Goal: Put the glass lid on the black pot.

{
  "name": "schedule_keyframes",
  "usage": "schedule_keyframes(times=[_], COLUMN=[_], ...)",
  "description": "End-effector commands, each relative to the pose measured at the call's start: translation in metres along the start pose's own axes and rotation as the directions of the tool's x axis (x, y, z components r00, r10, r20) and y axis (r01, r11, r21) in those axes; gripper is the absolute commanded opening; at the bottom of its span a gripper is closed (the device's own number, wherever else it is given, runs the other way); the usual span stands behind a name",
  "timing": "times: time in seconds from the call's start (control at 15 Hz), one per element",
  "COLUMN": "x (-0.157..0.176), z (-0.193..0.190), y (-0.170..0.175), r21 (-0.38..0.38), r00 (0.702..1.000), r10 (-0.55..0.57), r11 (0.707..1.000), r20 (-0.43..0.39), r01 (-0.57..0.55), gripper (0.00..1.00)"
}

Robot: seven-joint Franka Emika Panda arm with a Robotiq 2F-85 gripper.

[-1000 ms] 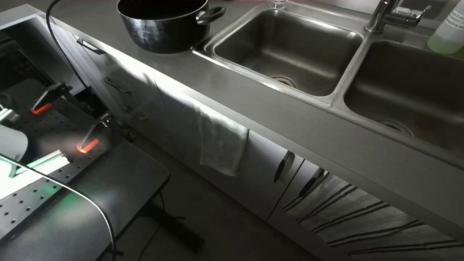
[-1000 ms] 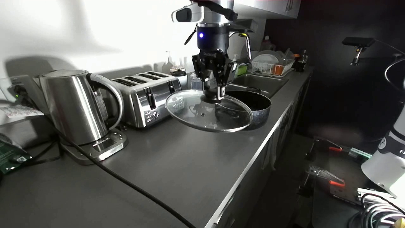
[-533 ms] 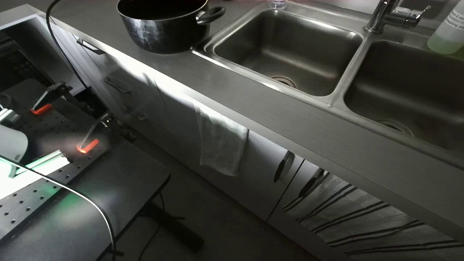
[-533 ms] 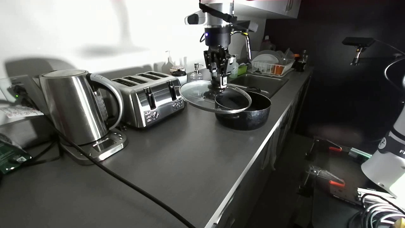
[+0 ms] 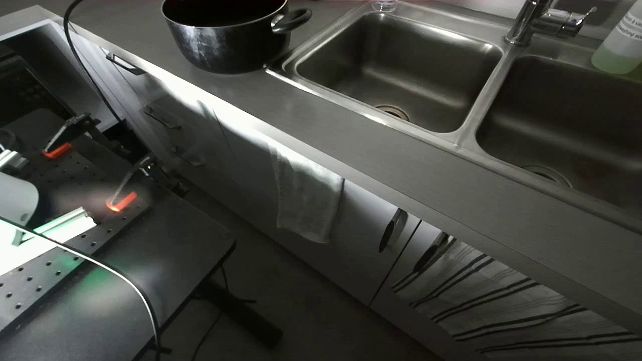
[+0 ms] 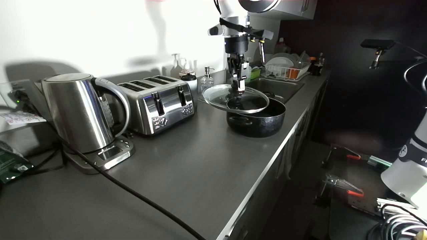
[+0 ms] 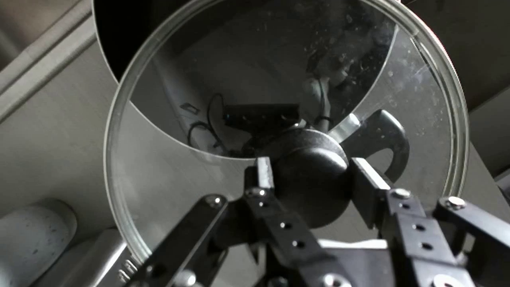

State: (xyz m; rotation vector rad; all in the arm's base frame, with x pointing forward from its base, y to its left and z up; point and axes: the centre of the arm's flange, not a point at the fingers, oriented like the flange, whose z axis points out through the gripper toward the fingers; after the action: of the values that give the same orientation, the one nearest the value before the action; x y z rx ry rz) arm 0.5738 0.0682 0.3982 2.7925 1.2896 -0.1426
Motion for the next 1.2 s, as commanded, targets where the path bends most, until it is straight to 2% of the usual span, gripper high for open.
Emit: schedule_keyframes(times=[0.0, 0.47, 1.13], x=[-0.009, -0.039, -0.071], z=[-0.006, 0.014, 0.033], y=[0.02, 0.045, 0.051], r21=[0.03, 0.066, 0.117], r00=[0.996, 0.976, 0.959], r10=[0.094, 0.215, 0.281], r11=[0.995, 0.974, 0.952], r20=[0.004, 0.02, 0.026], r01=[-0.094, -0.216, -0.282], gripper=[0.25, 0.25, 0.25])
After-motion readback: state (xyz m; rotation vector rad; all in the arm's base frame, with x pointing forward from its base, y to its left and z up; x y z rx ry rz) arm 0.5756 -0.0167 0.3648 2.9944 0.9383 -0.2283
